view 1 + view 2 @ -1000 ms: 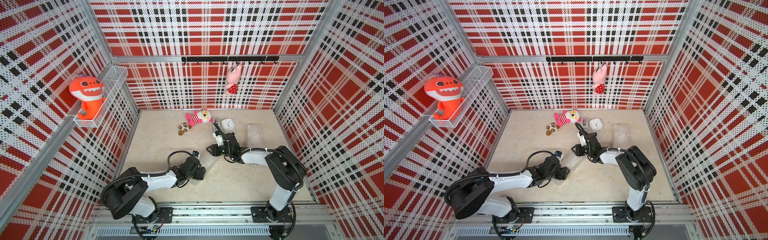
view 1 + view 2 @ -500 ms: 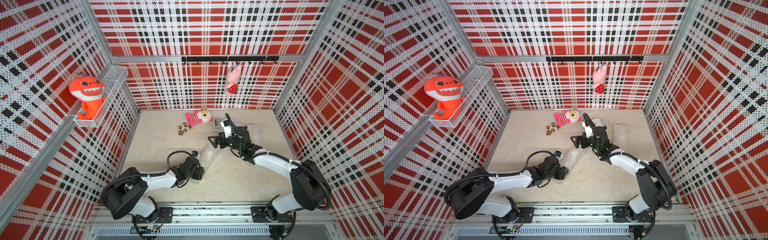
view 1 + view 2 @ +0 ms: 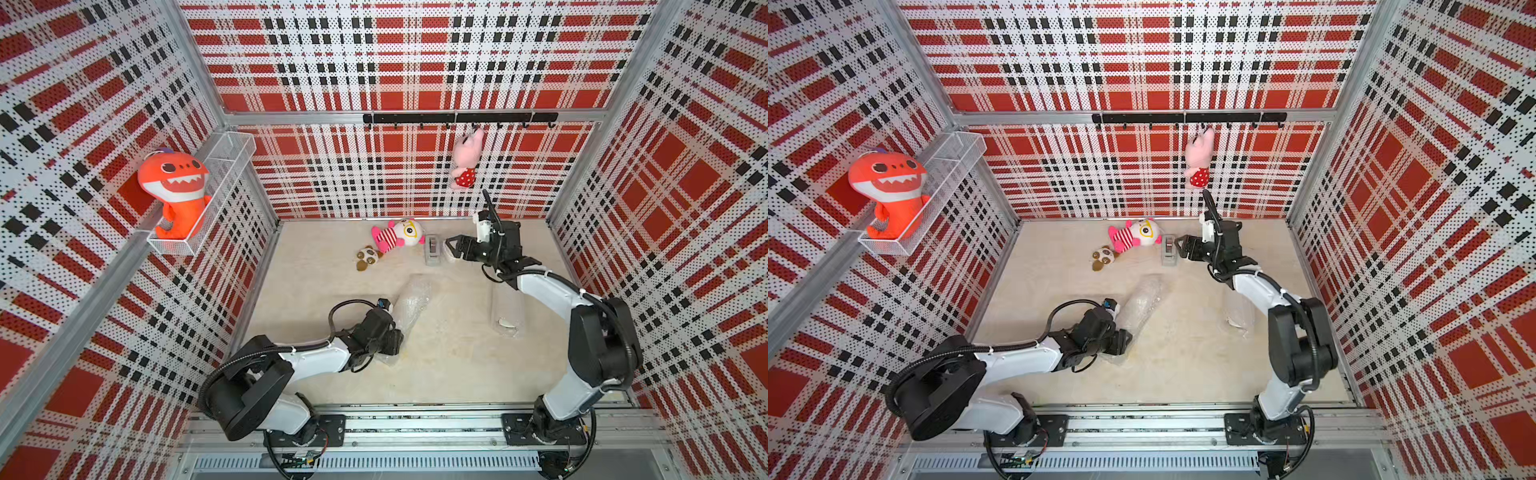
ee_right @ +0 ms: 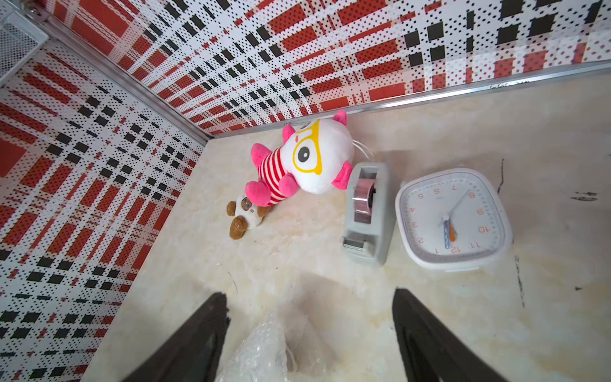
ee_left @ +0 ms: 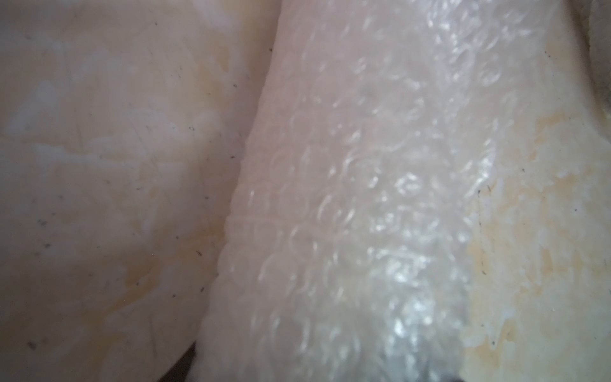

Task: Wrap vases in bubble wrap
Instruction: Tear off the tape using the Tape Cutter.

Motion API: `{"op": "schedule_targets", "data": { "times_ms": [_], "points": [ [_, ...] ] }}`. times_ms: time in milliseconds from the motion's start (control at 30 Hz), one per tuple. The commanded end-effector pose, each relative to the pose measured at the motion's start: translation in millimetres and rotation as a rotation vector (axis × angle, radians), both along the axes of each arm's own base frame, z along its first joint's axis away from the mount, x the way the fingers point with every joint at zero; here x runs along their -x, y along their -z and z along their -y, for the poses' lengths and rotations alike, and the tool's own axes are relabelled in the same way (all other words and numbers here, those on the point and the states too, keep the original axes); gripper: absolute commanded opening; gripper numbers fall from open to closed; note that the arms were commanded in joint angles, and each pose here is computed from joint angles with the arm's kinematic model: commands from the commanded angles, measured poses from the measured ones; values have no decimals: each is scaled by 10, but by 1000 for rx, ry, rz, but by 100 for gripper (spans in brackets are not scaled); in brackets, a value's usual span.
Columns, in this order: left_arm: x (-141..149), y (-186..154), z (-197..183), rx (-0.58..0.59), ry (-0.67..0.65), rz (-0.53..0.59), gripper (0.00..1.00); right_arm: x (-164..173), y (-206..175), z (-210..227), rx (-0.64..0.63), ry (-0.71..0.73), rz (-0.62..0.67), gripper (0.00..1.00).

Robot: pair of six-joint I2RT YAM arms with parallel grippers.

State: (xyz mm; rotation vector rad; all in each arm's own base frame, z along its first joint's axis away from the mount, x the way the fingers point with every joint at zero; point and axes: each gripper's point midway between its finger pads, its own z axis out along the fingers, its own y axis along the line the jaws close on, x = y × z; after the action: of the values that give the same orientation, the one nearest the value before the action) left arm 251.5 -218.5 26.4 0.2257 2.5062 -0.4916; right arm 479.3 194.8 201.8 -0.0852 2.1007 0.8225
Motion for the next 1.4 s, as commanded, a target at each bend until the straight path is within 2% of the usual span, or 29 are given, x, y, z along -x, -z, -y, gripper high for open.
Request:
{"op": "schedule_targets", "data": {
  "times_ms": [0, 333, 633, 933, 1133, 1367],
  "points": [
    [59, 115, -162, -64, -17, -47, 59, -37, 255, -162, -26, -56, -131, 76],
    [62, 119, -164, -59, -23, -53, 59, -514, 746, -360, -26, -88, -254, 68],
    [43, 142, -186, -63, -33, -61, 59, -713, 1097, -435, -4, -104, -323, 62],
    [34, 139, -169, -57, -28, -64, 59, -766, 1292, -567, 4, -159, -369, 56],
    [22, 145, -167, -55, -31, -67, 59, -679, 1411, -685, 6, -180, -400, 52],
    [24, 160, -144, -50, -22, -72, 58, -561, 1508, -562, 40, -161, -421, 51]
  ]
}}
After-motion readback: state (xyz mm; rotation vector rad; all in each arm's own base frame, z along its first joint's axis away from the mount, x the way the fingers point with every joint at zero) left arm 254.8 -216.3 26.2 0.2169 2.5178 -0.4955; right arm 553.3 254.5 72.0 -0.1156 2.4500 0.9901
